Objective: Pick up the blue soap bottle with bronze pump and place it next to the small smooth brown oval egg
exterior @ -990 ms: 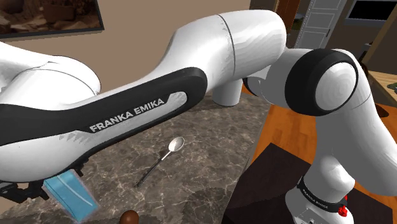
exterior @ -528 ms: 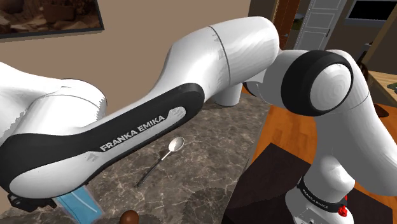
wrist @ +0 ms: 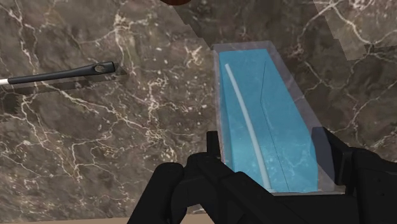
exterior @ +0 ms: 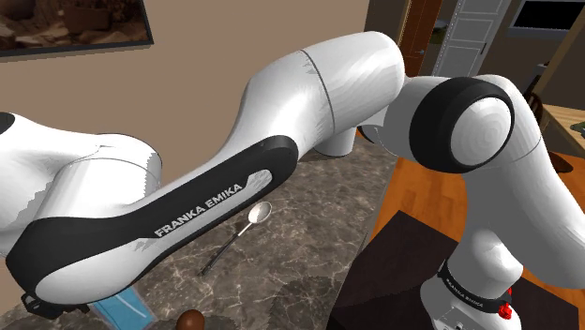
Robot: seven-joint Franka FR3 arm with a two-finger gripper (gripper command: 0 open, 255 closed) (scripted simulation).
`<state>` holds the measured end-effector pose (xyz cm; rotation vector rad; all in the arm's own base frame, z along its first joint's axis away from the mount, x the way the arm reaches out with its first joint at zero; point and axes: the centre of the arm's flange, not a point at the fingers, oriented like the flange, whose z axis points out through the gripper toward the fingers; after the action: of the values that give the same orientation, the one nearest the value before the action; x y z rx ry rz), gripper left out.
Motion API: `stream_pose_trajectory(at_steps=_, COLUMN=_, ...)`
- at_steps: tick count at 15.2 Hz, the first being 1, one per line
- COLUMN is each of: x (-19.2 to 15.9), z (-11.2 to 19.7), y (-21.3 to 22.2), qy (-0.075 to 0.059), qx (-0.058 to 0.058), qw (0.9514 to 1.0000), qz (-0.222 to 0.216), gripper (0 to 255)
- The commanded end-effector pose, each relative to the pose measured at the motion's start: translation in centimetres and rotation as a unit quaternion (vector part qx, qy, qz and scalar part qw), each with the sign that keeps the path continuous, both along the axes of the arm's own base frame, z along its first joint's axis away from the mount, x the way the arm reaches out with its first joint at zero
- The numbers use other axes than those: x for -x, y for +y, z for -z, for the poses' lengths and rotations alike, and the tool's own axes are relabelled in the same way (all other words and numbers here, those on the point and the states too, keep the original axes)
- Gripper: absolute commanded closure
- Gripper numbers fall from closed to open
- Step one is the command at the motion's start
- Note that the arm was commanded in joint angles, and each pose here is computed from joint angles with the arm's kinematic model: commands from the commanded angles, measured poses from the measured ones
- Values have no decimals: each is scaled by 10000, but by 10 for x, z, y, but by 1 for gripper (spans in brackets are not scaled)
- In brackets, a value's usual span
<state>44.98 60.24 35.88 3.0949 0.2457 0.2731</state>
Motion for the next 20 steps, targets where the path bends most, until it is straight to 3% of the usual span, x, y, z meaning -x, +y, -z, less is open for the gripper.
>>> stream_pose_trajectory(at_steps=1, x=0, z=0, y=0, qy=-2, qx=-3, qw=10000, qz=0, gripper=255)
stream_pose_trajectory(at_steps=3, x=0, z=0, y=0, qy=-2, qx=-3, qw=10000, qz=0, gripper=255)
stream_pose_trajectory(at_steps=4, x=0, z=0, y=0, qy=-2, qx=-3, qw=10000, qz=0, gripper=0)
stream_pose_trajectory(at_steps=9, x=0, z=0, y=0, qy=-2, qx=-3, qw=10000, qz=0, gripper=0)
stream_pose_trajectory(at_steps=13, x=9, z=-49, y=1, qy=-2, qx=-3, qw=10000, qz=0, gripper=0)
stream_pose_trajectory(at_steps=20, x=9, z=-49, y=1, qy=-2, qx=-3, qw=10000, qz=0, gripper=0)
